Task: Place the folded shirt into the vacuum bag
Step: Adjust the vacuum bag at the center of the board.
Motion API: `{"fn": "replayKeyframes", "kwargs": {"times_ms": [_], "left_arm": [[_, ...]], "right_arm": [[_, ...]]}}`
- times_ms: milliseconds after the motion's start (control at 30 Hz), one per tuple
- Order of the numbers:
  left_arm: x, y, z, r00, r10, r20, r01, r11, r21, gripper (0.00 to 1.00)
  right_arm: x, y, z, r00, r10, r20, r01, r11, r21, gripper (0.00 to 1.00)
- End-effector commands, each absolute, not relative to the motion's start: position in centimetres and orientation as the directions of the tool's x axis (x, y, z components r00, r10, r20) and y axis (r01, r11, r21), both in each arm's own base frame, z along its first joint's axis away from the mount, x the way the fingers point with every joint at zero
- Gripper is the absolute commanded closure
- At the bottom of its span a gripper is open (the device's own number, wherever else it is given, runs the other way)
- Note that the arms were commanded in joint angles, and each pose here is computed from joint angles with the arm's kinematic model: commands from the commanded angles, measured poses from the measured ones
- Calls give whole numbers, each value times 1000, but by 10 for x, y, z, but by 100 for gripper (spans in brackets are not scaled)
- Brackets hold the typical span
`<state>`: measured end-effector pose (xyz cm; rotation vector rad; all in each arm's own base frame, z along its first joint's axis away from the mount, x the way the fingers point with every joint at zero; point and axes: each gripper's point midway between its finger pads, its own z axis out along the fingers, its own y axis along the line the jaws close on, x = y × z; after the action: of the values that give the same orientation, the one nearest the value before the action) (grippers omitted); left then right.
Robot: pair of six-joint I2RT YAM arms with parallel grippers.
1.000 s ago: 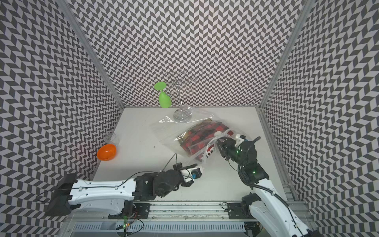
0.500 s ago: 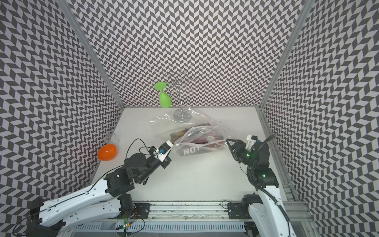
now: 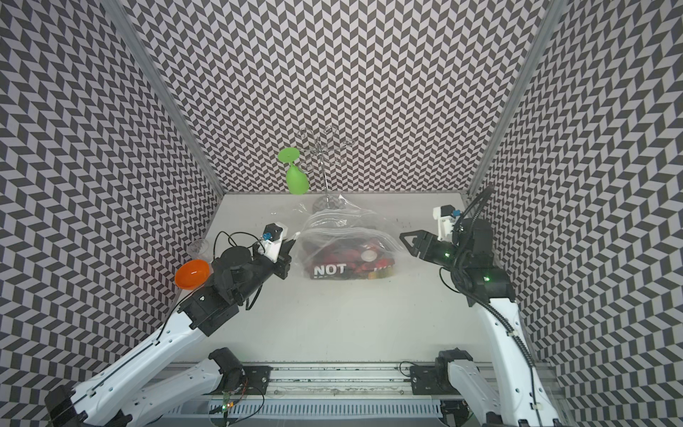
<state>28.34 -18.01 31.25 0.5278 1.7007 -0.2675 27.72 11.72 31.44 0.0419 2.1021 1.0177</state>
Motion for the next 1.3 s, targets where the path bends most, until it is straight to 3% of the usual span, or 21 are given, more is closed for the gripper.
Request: {"fn": "replayKeyframes", "kwargs": {"times_ms": [0, 200, 333, 533, 667, 900, 1267], "left_arm": [[288, -172, 332, -149, 107, -983, 470, 882, 25, 100], [301, -151, 312, -244, 50, -969, 423, 904, -60, 100], [308, -144, 294, -291, 38, -956, 398, 913, -85, 100], [318, -119, 268, -357, 4, -934, 297, 948, -110, 100], [319, -107, 260, -383, -31, -923, 244, 961, -133, 100], [324, -96, 254, -400, -29, -916, 196, 974, -116, 100], [324, -96, 247, -419, -38, -907, 192, 973, -129, 100]], "right_arm": [[271, 123, 346, -601, 240, -762, -440, 697, 567, 38], [293, 80, 342, -454, 163, -876, -313, 892, 328, 37], [298, 66, 322, -439, 25, -898, -281, 946, 164, 39], [276, 91, 309, -290, -385, -876, -484, 849, -213, 43], [265, 94, 296, -252, -578, -776, -537, 751, -384, 40], [250, 104, 246, -297, -747, -596, -664, 609, -433, 36], [265, 128, 249, -193, -718, -668, -686, 586, -432, 36]]}}
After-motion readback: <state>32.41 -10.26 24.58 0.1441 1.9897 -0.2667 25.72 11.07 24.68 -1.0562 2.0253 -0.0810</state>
